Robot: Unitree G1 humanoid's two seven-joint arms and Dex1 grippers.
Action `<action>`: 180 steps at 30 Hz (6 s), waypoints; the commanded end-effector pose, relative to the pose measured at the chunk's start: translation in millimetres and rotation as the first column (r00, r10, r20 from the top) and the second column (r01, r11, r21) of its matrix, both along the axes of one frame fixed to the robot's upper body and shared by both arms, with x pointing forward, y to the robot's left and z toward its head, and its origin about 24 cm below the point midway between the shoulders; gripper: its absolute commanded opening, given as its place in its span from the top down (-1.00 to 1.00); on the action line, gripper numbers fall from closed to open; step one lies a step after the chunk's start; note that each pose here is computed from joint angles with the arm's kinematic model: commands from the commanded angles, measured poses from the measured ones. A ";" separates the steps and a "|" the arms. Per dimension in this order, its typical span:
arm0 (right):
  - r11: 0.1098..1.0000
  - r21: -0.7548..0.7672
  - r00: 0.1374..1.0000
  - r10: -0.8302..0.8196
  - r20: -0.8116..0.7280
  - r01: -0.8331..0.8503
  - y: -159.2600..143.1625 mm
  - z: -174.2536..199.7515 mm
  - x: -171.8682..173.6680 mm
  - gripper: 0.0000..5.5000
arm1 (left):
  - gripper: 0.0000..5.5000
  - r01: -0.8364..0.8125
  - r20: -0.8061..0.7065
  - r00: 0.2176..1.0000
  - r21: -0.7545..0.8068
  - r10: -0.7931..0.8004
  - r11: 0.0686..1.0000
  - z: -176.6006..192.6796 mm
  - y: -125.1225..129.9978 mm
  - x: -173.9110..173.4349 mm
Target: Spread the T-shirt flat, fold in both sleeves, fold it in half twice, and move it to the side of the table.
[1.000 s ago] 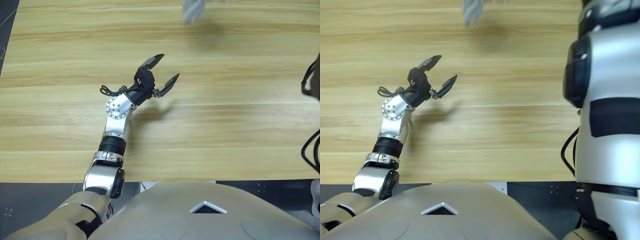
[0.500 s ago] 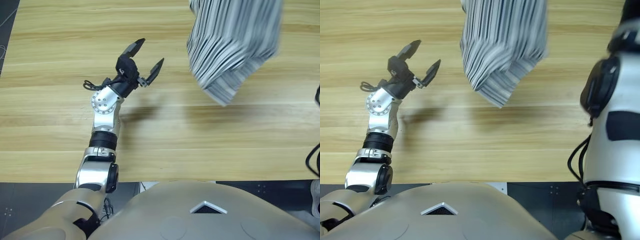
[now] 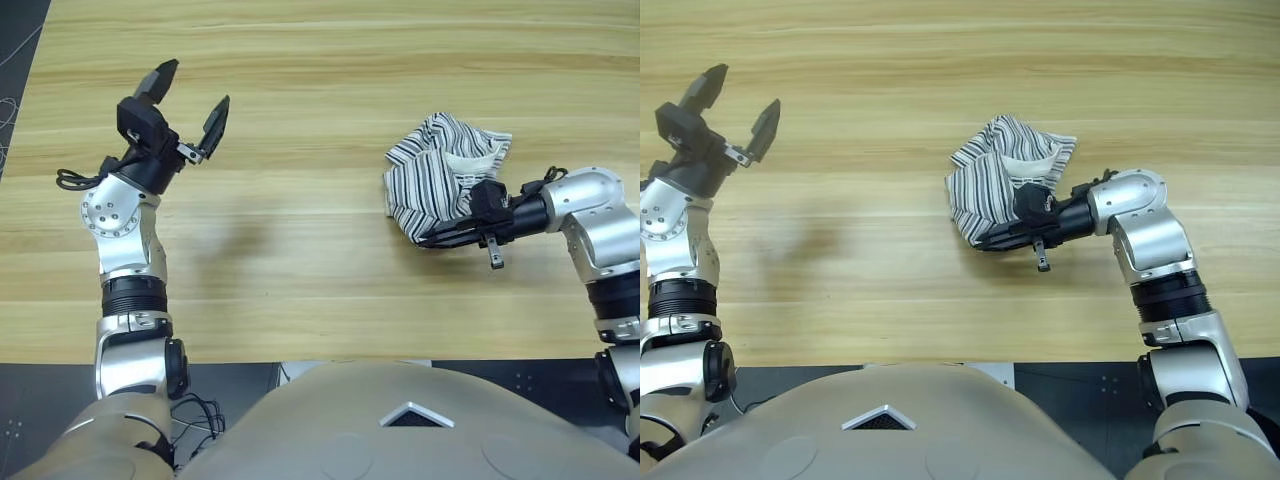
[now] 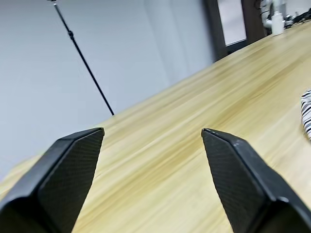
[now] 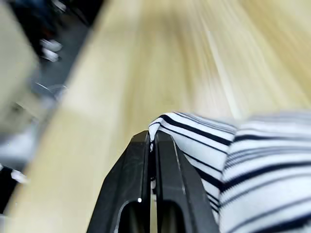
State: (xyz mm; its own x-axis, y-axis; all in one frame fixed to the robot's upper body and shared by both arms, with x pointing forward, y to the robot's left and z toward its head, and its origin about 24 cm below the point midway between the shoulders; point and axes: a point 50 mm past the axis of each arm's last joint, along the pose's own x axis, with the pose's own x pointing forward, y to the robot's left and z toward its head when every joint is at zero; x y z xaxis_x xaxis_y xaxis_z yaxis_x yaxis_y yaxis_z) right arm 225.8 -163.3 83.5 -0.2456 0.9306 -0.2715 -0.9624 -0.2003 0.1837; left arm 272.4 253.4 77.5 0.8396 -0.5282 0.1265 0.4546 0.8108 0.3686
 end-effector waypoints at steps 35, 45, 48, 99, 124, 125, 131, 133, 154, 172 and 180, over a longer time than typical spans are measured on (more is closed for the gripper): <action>0.942 -0.142 0.933 -0.263 0.245 0.303 -58.3 44.4 60.6 0.24 | -0.55 0.552 -0.303 0.821 0.204 -0.484 0.808 -22.3 -169.2 17.4; 0.878 -0.366 0.901 -0.146 0.409 0.309 -74.0 14.0 69.2 0.09 | -0.68 0.520 -0.297 0.841 0.209 -0.453 0.828 -16.9 -150.8 12.3; 0.871 -0.411 0.912 -0.094 0.400 0.270 -76.6 10.2 65.9 0.09 | -0.68 0.507 -0.294 0.848 0.211 -0.441 0.836 -15.5 -145.8 11.9; 0.916 0.062 0.531 -0.283 0.799 0.396 -19.0 147.2 115.0 0.95 | -0.70 0.441 -0.251 0.888 0.233 -0.385 0.867 -5.9 -124.7 13.5; 0.707 0.495 0.169 -0.644 0.746 0.505 10.2 211.3 153.5 0.95 | -0.70 0.465 -0.135 0.882 0.096 -0.452 0.880 27.8 -124.8 8.9; 0.638 0.608 0.127 -0.732 0.669 0.472 8.0 226.8 151.6 0.95 | -0.70 0.460 -0.137 0.885 0.098 -0.445 0.883 27.4 -122.7 9.1; 0.673 0.584 0.250 -0.725 0.642 0.454 20.8 206.4 146.9 0.95 | -0.70 0.419 -0.133 0.904 0.093 -0.406 0.903 29.9 -107.2 9.9; 0.625 0.657 0.271 -0.779 0.566 0.422 18.6 225.9 141.5 0.95 | -0.70 0.410 -0.130 0.908 0.092 -0.397 0.907 31.1 -103.6 10.4; 0.931 -0.224 0.929 -0.215 0.303 0.288 4.9 -10.7 52.3 0.95 | -0.70 0.405 -0.239 0.899 0.131 -0.368 0.905 8.8 -89.8 3.5; 0.927 -0.167 0.902 -0.266 0.340 0.337 12.6 -0.9 61.1 0.95 | -0.70 0.336 -0.138 0.925 0.735 -0.355 0.589 -40.2 -89.3 8.5; 0.922 -0.166 0.897 -0.277 0.345 0.349 11.9 -2.9 62.8 0.95 | -0.70 0.340 -0.114 0.919 0.713 -0.377 0.613 -39.8 -97.5 12.0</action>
